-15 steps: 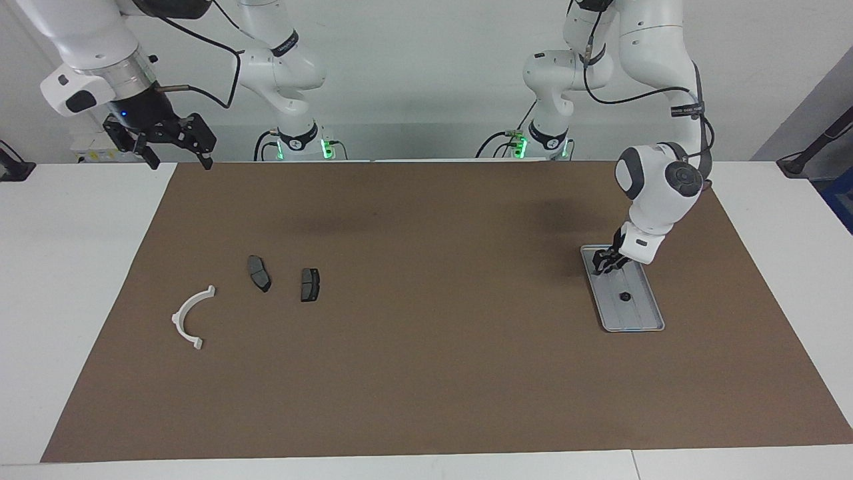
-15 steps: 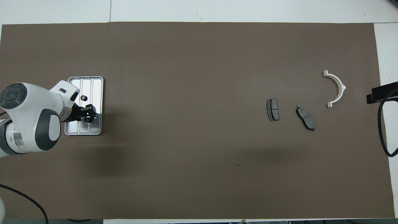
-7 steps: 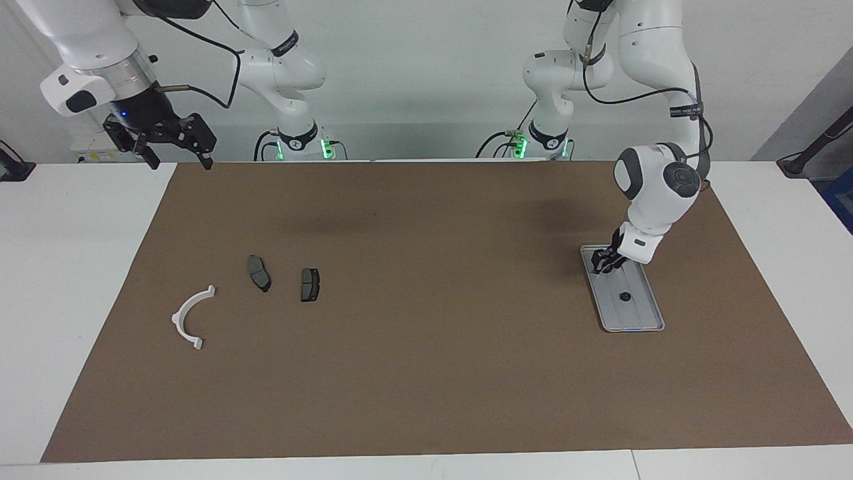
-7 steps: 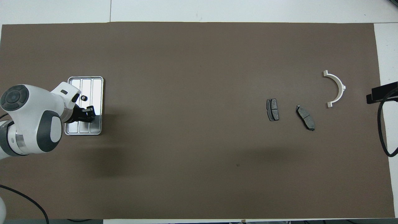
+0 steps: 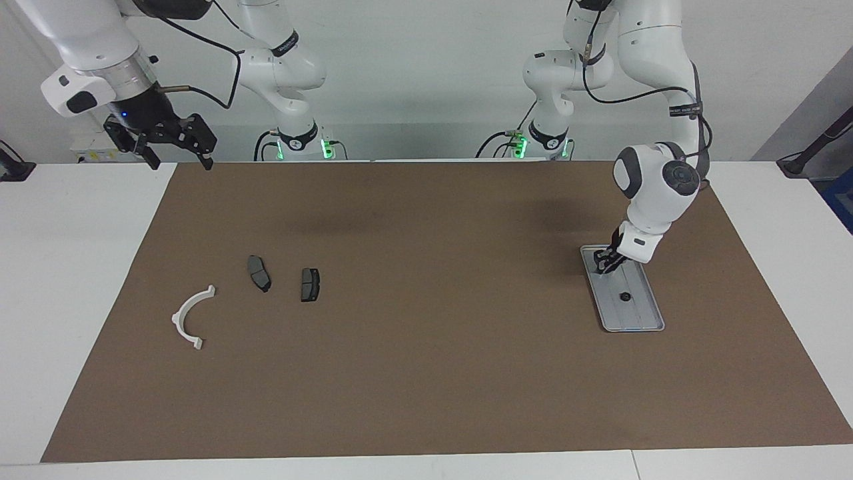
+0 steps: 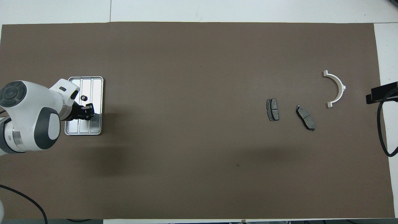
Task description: Place bearing gear from tray to pile
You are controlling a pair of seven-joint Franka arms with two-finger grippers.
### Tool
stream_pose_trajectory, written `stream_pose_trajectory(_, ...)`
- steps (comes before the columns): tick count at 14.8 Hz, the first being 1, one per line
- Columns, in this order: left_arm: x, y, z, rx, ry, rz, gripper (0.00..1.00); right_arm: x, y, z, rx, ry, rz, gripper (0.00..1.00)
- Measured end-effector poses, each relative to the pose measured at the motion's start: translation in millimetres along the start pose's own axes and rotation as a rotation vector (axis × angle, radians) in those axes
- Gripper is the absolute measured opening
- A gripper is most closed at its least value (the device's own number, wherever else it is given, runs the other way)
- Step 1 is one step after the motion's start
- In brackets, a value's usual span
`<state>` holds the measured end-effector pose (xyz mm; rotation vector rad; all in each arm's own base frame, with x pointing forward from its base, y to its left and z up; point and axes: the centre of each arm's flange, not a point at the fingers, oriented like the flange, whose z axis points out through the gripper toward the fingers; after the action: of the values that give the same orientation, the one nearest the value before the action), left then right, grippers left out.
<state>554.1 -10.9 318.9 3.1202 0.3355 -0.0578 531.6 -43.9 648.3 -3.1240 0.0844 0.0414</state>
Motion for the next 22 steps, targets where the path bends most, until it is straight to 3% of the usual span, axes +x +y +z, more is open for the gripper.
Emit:
stream_pose_trajectory(4,12.1,50.9,-60.3,-0.006,0.018,-0.088,0.35,0.2,0.1,0.4,0.000,-0.001,0.000,1.00)
stream_pose_trajectory(8,-9.5,130.8,-73.6,-0.037,0.068,-0.218,0.35,0.3,0.3,0.6,0.000,-0.001,0.000,1.00)
stream_pose_trajectory(11,-40.2,198.1,-67.4,-0.062,0.088,-0.263,0.35,1.0,0.3,0.2,0.000,0.005,0.000,1.00)
stream_pose_trajectory(15,-62.7,295.2,-28.1,-0.059,0.077,-0.328,0.35,14.2,2.3,-3.5,-0.003,0.076,0.004,1.00)
stream_pose_trajectory(19,-55.1,315.2,0.8,-0.043,0.072,-0.327,0.35,42.2,-2.6,-10.8,-0.008,0.118,-0.006,1.00)
stream_pose_trajectory(22,-54.4,313.8,4.0,-0.041,0.073,-0.329,0.35,69.1,-42.3,-2.4,-0.008,0.136,-0.068,1.00)
